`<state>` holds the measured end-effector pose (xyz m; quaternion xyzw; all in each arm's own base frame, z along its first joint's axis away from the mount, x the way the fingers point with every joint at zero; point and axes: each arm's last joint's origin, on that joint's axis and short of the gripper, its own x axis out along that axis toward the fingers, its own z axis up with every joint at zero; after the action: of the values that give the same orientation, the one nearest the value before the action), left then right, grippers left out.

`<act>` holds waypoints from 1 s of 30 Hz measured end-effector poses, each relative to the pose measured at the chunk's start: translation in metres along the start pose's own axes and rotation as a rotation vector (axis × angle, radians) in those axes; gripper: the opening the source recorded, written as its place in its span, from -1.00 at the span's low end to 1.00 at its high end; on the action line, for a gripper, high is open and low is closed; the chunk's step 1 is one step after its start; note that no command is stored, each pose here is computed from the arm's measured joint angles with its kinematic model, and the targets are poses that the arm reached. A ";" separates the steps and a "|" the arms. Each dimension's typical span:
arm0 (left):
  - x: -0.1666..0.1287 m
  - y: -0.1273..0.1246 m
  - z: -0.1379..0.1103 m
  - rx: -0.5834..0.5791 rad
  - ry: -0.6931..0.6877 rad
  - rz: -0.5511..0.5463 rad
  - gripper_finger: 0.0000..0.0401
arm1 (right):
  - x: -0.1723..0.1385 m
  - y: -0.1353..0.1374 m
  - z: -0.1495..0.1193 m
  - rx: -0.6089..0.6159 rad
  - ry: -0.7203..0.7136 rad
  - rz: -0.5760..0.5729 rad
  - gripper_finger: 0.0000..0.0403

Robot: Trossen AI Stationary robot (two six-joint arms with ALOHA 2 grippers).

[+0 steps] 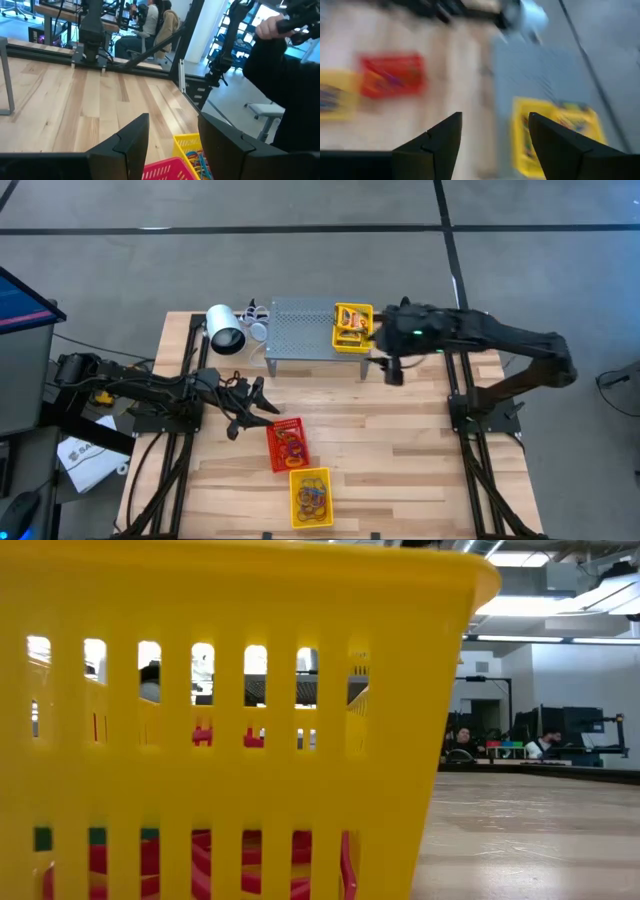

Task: Pick & Place Office Desk Supplies
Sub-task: Put the red bin on the shelf

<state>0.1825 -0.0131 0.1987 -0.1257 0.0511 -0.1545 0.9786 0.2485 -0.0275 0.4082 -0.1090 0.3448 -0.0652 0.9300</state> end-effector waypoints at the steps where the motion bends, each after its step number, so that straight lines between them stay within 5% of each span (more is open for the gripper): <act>1: 0.000 0.000 0.001 0.000 -0.006 -0.002 -0.17 | -0.009 0.004 0.001 0.014 -0.052 0.041 0.11; 6: 0.000 -0.002 0.007 0.019 -0.071 -0.029 -0.17 | -0.030 0.033 -0.008 0.028 -0.259 0.227 0.11; 15: 0.006 -0.027 0.018 0.057 -0.131 -0.135 -0.17 | -0.015 0.089 -0.050 0.015 -0.590 0.384 0.11; 24: 0.025 -0.064 0.029 0.129 0.135 0.034 -0.17 | 0.012 0.128 -0.071 0.033 -0.737 0.488 0.11; 30: 0.049 -0.084 0.017 0.049 0.277 0.009 -0.17 | 0.030 0.147 -0.072 0.033 -0.732 0.479 0.11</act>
<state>0.2073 -0.1020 0.2340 -0.0789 0.1823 -0.1672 0.9657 0.2303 0.0979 0.3000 -0.0270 0.0069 0.1898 0.9814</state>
